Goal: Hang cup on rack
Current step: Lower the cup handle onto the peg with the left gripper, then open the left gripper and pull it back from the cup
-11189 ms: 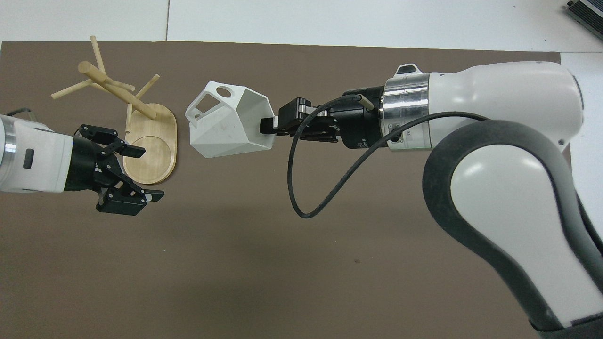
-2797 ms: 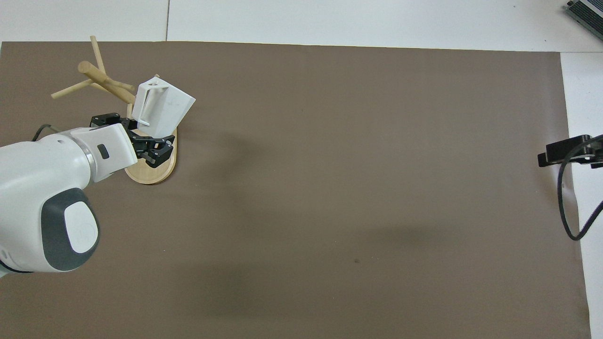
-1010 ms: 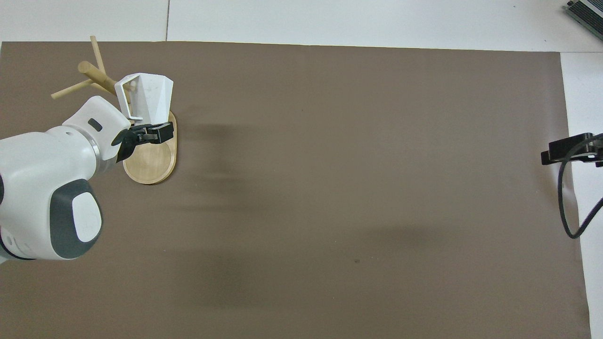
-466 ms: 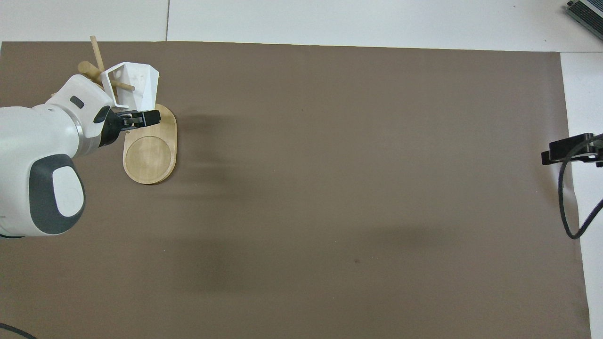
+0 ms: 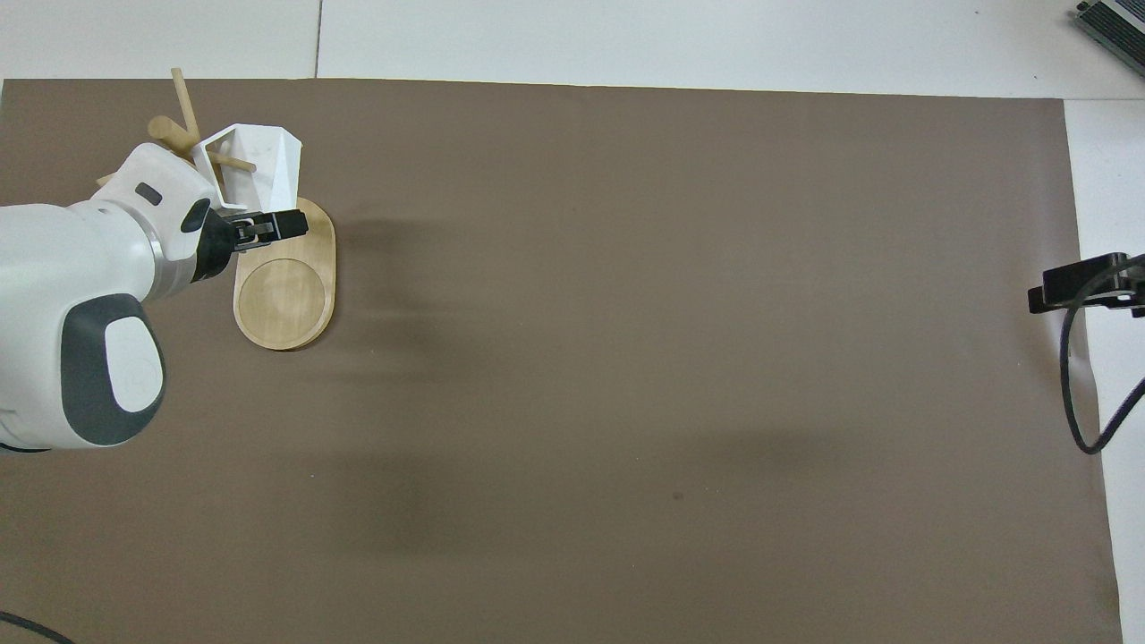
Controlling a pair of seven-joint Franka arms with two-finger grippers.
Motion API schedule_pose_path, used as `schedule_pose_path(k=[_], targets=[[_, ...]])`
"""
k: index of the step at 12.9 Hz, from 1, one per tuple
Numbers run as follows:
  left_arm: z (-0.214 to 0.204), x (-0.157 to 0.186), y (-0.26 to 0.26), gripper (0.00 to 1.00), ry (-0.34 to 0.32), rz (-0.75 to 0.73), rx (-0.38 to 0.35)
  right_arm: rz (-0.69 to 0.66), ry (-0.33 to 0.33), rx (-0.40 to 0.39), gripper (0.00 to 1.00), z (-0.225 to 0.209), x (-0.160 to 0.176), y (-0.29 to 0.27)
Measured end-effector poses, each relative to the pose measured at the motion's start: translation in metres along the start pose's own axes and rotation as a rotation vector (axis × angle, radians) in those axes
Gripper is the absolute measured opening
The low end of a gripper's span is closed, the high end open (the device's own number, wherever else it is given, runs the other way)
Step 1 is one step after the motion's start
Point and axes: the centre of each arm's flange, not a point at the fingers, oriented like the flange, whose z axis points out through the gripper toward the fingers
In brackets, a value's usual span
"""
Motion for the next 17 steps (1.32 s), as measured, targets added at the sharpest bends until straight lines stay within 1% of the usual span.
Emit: schedule_pose_path(k=[1, 2, 4, 8, 10, 12, 15, 17], targets=[[-0.001, 0.001, 0.001, 0.95, 0.003, 0.001, -0.001, 0.000, 0.000, 0.000, 1.00, 0.000, 0.000, 0.000], [-0.003, 0.003, 0.001, 1.00, 0.005, 0.002, -0.002, 0.000, 0.000, 0.000, 1.00, 0.000, 0.000, 0.000], [-0.010, 0.007, 0.005, 1.00, -0.026, 0.013, 0.001, 0.000, 0.001, 0.000, 1.00, -0.001, 0.000, 0.000], [-0.038, 0.024, 0.016, 1.00, -0.094, 0.099, 0.064, 0.000, 0.002, 0.000, 1.00, -0.001, -0.001, 0.000], [-0.043, 0.022, 0.019, 1.00, -0.138, 0.129, 0.091, 0.000, 0.002, 0.000, 1.00, -0.001, -0.001, 0.000], [-0.059, 0.020, 0.028, 1.00, -0.196, 0.172, 0.133, 0.000, 0.002, 0.000, 1.00, -0.001, -0.001, 0.000], [-0.105, 0.011, 0.043, 1.00, -0.288, 0.222, 0.179, 0.000, 0.002, 0.000, 1.00, -0.001, -0.001, 0.000], [-0.138, 0.002, 0.048, 1.00, -0.322, 0.252, 0.197, 0.000, 0.002, 0.000, 1.00, -0.001, -0.001, 0.000]])
